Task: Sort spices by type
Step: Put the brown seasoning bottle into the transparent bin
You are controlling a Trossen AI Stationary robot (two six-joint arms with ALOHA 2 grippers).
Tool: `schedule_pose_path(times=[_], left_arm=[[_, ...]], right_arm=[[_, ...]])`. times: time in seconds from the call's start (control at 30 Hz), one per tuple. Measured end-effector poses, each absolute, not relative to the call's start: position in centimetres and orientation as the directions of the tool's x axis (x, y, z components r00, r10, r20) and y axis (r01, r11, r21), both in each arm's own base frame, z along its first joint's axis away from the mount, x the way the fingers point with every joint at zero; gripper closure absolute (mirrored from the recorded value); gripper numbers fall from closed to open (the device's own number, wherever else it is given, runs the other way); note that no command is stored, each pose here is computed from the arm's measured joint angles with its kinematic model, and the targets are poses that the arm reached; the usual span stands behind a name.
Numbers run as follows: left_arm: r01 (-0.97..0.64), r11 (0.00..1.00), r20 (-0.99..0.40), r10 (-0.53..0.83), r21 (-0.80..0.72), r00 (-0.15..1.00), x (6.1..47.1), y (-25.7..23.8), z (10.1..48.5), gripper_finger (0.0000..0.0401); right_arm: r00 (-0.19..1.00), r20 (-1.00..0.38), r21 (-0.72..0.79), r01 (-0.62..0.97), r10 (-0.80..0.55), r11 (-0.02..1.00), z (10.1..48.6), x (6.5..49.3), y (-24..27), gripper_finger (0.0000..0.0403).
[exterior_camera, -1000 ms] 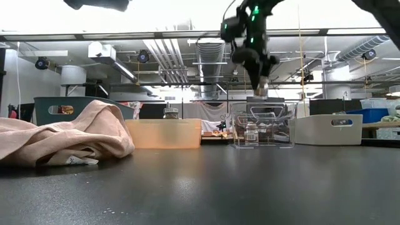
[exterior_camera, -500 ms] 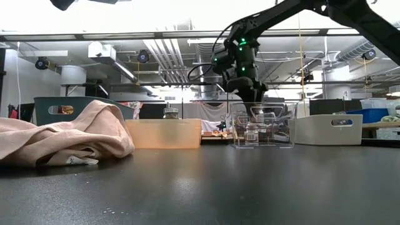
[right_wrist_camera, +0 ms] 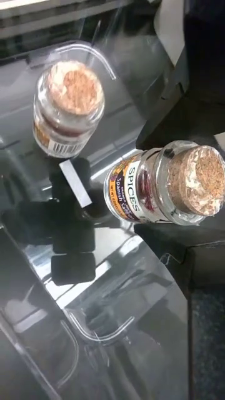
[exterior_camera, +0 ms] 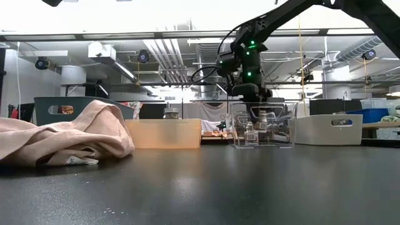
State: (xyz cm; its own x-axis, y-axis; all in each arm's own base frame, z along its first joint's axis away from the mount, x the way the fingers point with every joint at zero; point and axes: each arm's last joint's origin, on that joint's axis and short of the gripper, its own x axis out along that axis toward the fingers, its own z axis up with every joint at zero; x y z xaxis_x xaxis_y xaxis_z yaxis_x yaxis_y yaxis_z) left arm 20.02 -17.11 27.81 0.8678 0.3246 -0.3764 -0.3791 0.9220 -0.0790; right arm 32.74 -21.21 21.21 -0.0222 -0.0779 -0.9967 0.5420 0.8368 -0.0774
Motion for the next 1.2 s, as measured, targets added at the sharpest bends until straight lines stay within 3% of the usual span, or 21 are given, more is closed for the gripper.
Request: schedule_pose_path(times=[0.5,0.7,0.97,1.2], left_arm=[[-0.391,0.916,-0.358,0.339,-0.083,0.87,20.2,-17.3,27.8,0.0312],[-0.392,0.916,-0.357,0.34,-0.083,0.87,20.2,-17.3,27.8,0.0312],[-0.392,0.916,-0.357,0.339,-0.084,0.87,20.2,-17.3,27.7,0.0312],[-0.392,0.916,-0.357,0.339,-0.085,0.871,20.2,-17.3,27.7,0.0312]], right_arm=[[-0.014,-0.997,-0.069,0.549,-0.073,0.833,19.6,32.6,-21.0,0.0238],[0.068,-0.997,0.022,0.542,-0.018,0.84,19.5,33.1,-21.0,0.0238],[0.073,-0.997,0.031,0.55,-0.011,0.835,19.1,33.5,-20.8,0.02],[0.058,-0.998,0.029,0.571,-0.005,0.82,19.0,33.4,-20.8,0.0217]])
